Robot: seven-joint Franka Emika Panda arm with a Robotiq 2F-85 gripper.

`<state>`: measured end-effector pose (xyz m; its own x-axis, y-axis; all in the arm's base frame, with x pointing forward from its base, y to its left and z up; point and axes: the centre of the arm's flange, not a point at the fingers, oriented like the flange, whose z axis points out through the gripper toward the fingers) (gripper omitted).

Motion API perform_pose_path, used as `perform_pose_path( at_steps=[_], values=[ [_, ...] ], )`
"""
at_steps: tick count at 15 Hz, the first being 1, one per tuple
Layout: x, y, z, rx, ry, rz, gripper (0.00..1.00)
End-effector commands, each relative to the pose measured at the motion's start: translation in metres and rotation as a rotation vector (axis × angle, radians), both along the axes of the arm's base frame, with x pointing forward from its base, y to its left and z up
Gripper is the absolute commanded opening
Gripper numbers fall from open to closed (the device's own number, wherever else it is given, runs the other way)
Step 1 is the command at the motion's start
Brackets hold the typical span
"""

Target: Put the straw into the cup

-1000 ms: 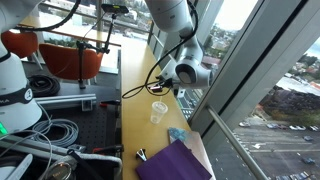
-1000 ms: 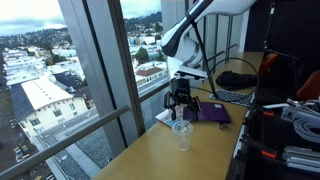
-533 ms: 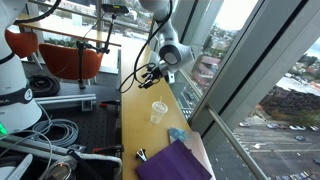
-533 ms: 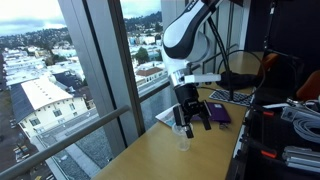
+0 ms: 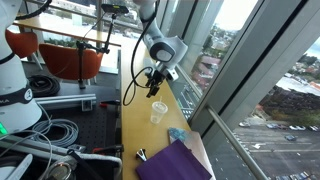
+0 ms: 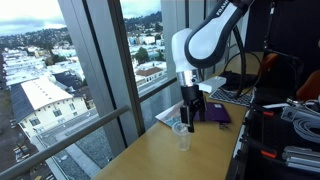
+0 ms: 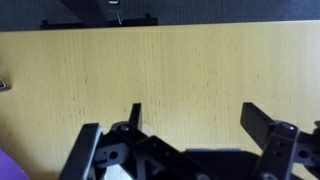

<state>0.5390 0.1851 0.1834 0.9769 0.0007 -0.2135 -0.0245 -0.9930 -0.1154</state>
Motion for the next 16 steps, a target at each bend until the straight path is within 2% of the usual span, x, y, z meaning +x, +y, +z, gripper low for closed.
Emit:
perform_pose_path(
  at_steps=[1,4,6,8,11,12,16],
  values=[
    [-0.004,-0.010,0.038,-0.024,-0.197,0.043,1.00],
    [0.004,-0.017,0.068,-0.031,-0.369,0.065,1.00],
    [0.005,-0.024,0.082,-0.035,-0.423,0.062,1.00],
    [0.002,-0.033,0.088,-0.048,-0.429,0.048,1.00],
    [-0.005,-0.049,0.087,-0.082,-0.371,-0.002,1.00],
    [0.007,-0.041,0.080,-0.052,-0.387,0.024,1.00],
    [0.002,-0.050,0.076,-0.063,-0.373,0.000,1.00]
  ],
)
